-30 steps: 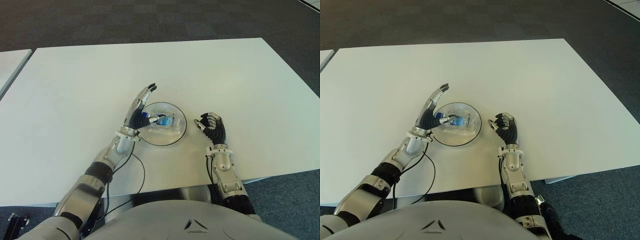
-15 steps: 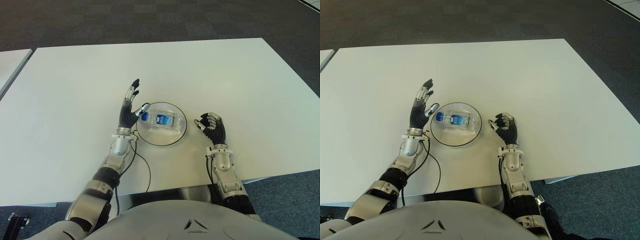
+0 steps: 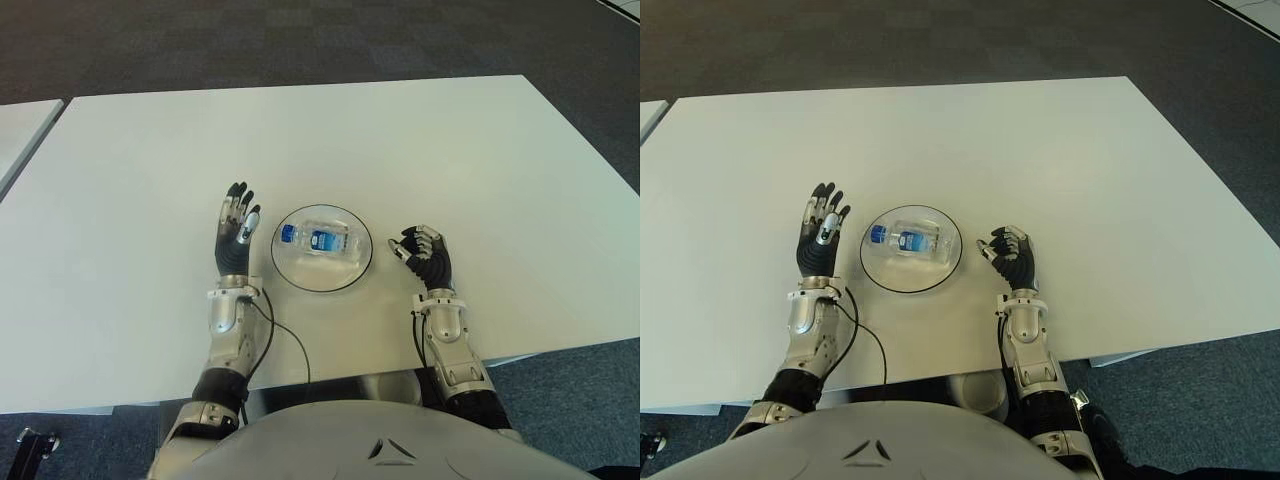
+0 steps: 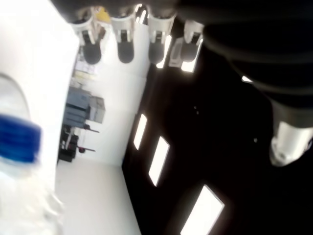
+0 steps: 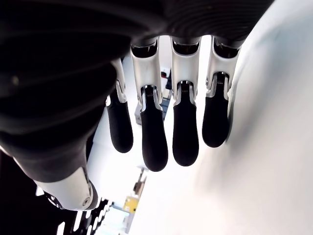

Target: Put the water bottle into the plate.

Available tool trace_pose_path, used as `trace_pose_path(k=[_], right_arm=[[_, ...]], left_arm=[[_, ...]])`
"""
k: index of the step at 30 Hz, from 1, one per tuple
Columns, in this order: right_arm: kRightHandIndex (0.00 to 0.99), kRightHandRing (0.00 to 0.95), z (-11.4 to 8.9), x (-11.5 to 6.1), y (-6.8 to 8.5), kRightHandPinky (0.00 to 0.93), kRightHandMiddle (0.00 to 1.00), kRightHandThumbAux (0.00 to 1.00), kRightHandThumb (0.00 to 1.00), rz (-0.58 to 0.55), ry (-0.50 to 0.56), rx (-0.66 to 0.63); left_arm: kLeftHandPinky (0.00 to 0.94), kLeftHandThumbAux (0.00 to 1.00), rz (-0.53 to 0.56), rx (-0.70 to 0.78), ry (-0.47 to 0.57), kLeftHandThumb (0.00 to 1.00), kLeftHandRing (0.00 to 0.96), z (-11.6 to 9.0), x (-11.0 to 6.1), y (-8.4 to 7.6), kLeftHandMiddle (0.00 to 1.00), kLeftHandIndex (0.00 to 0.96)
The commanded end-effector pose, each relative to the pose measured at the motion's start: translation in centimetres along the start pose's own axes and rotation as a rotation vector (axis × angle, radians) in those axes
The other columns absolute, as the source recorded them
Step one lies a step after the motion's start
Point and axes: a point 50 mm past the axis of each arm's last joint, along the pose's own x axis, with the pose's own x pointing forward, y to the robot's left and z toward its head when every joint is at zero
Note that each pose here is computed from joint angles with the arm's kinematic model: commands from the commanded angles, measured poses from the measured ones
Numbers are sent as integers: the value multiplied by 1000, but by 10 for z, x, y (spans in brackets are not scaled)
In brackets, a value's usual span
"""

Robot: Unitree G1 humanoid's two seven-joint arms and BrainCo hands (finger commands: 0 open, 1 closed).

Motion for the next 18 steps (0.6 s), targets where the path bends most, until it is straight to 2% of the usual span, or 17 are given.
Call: trace_pose_path(k=[1, 4, 6, 16, 17, 18], right_arm=[[426, 544, -3, -2, 1, 498, 562, 732, 702, 2, 28, 7], [426, 548, -3, -2, 1, 496, 565, 732, 702, 1, 29, 8], [426, 549, -3, -2, 1, 496, 567, 732, 703, 1, 29, 7], [426, 544, -4, -1, 1, 498, 564, 732, 703, -7, 36, 1], [426, 543, -4, -1, 1, 503, 562, 732, 703, -7, 36, 0], [426, 544, -3, -1, 1, 509, 561, 732, 703, -7, 36, 0]], left_arm=[[324, 666, 100, 127, 149, 173, 217, -14, -14, 24, 167, 180], [404, 730, 126, 172, 181, 183, 330, -13, -15, 25, 270, 246], [429, 757, 140, 189, 195, 186, 368, -13, -16, 25, 311, 274], [498, 859, 200, 223, 218, 190, 476, -10, -21, 22, 473, 396], [504, 810, 201, 234, 217, 369, 486, -10, -22, 22, 487, 405], [527, 778, 201, 242, 217, 485, 506, -10, -23, 22, 503, 413]])
